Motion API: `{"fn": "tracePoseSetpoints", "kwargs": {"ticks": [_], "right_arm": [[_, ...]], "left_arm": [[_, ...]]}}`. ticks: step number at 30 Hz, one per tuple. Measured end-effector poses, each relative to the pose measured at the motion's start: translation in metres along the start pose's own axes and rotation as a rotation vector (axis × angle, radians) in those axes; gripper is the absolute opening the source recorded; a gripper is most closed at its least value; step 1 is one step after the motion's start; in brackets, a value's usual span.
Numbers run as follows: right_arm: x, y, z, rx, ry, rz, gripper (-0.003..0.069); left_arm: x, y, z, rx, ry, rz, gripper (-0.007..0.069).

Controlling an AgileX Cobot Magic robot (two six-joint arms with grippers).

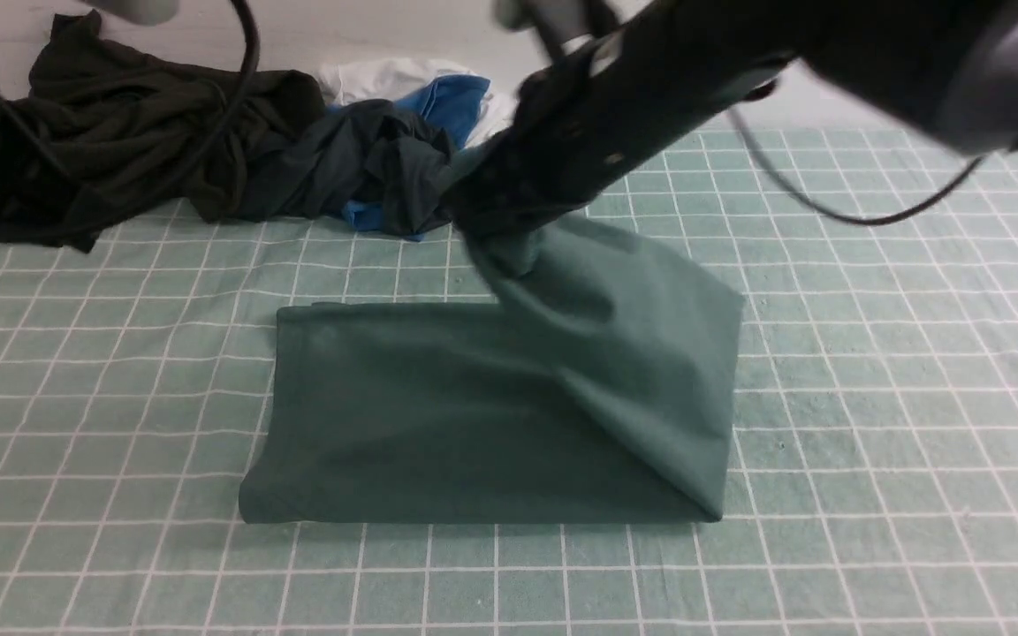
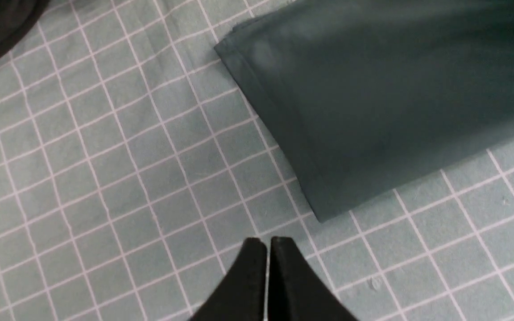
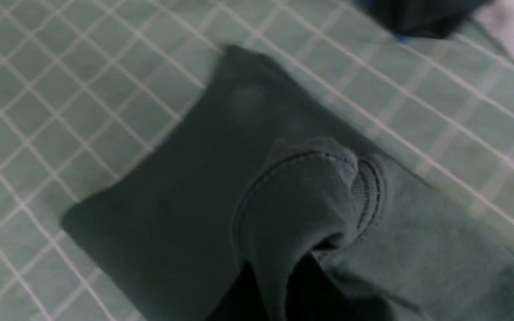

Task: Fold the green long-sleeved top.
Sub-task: Use the right arm to drag the right edge of the fabric to the left and folds it over the left edge

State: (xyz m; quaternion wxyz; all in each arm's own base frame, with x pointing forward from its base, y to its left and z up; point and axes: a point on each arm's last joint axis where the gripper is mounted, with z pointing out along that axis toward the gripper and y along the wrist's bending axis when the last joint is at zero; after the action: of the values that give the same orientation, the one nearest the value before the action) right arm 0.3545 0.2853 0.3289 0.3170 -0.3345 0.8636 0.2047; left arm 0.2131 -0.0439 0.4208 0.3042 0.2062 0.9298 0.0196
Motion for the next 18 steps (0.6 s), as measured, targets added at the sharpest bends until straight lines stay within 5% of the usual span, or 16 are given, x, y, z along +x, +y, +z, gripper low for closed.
{"fn": "tracePoseSetpoints", "kwargs": {"ticks": [4,9,15,18], "right_arm": [[0.006,0.049,0.084,-0.109,0.003,-0.026,0.0005],[0.017,0.064,0.133,-0.146,0.034,-0.025,0.0092],[0.011,0.062,0.12,-0.182,0.14,-0.046,0.0326],[-0.003,0.058,0.09,-0.192,0.176,-0.07,0.0379]], "left_arm": [[0.036,-0.007,-0.012,-0.008,0.004,-0.007,-0.0003],[0.078,-0.012,-0.018,-0.052,0.018,-0.036,-0.0003],[0.144,-0.017,-0.02,-0.174,0.017,-0.143,-0.0003],[0.172,-0.021,-0.02,-0.209,-0.039,-0.203,-0.0003]]}}
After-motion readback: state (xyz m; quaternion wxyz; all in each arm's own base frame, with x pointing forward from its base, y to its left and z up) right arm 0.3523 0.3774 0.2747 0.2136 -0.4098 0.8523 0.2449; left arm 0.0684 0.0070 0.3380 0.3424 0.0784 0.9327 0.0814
